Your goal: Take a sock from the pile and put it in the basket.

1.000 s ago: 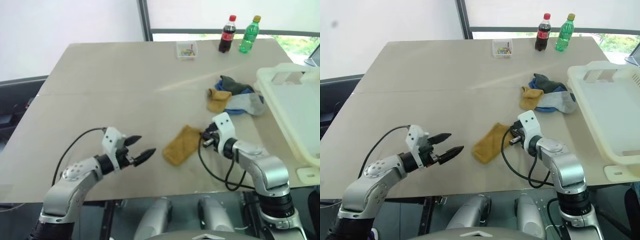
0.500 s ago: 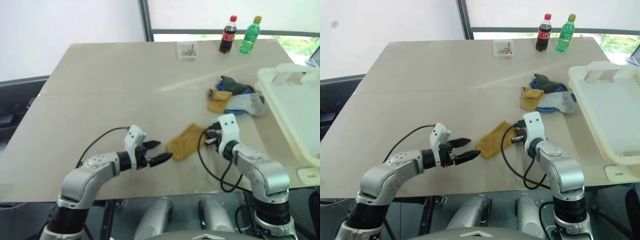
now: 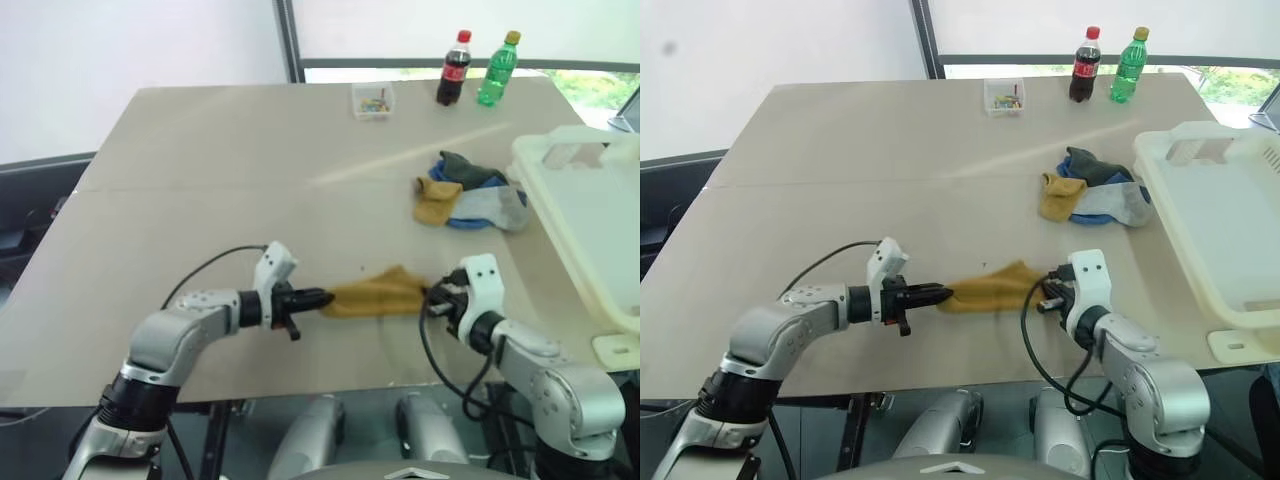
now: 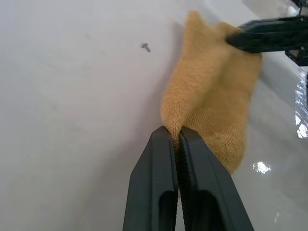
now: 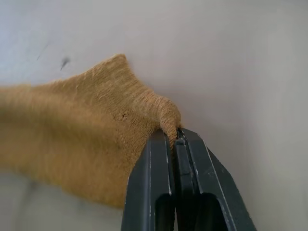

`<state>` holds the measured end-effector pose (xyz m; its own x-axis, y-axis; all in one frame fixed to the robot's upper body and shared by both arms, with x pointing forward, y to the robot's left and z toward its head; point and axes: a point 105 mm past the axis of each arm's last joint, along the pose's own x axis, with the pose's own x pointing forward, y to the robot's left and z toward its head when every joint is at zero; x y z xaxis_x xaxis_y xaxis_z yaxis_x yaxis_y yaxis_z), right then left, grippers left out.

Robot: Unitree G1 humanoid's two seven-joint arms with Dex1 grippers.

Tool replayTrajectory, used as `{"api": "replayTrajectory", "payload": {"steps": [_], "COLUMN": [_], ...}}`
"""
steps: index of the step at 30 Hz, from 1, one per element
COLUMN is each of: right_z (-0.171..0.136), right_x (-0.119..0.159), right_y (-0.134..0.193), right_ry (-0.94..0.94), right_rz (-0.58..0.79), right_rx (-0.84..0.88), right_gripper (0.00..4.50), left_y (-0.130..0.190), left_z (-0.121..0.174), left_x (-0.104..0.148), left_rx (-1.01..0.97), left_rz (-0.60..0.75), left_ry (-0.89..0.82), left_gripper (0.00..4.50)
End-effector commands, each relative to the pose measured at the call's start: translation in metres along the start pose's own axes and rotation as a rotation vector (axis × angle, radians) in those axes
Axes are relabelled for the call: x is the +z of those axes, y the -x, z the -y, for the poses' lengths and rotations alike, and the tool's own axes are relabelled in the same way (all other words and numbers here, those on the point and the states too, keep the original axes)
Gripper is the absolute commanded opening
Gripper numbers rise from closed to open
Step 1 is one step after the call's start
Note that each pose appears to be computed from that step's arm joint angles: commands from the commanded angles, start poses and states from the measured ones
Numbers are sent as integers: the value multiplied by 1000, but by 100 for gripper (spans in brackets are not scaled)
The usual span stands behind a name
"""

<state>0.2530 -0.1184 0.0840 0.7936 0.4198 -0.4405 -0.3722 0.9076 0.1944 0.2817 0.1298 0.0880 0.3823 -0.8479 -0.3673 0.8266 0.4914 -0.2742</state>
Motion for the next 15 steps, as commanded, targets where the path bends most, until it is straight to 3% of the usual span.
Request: {"api": "replayTrajectory", "payload": {"steps": [1,9,10,15], "right_z": [7,-6,-4,-4], "right_x": [5,-4,-3,-4], "right_y": [7,4,4,7], "right_ry": [49,98,99,96], "right_rz": [21,0,3,-3], "right_rx": [-46,7,-4,1], "right_gripper": [0,0,68,294], "left_y": [-2,-1,-2,-3], "left_z": [3,-3,-4,-8], "left_x": [11,6,5,3], "left_rx": [-68,-87,-86,-81], "left_rz": [-12,-72,-76,-87], "left_ry": [-80,-129,-137,-161], "left_gripper": [9,9,0,0]}}
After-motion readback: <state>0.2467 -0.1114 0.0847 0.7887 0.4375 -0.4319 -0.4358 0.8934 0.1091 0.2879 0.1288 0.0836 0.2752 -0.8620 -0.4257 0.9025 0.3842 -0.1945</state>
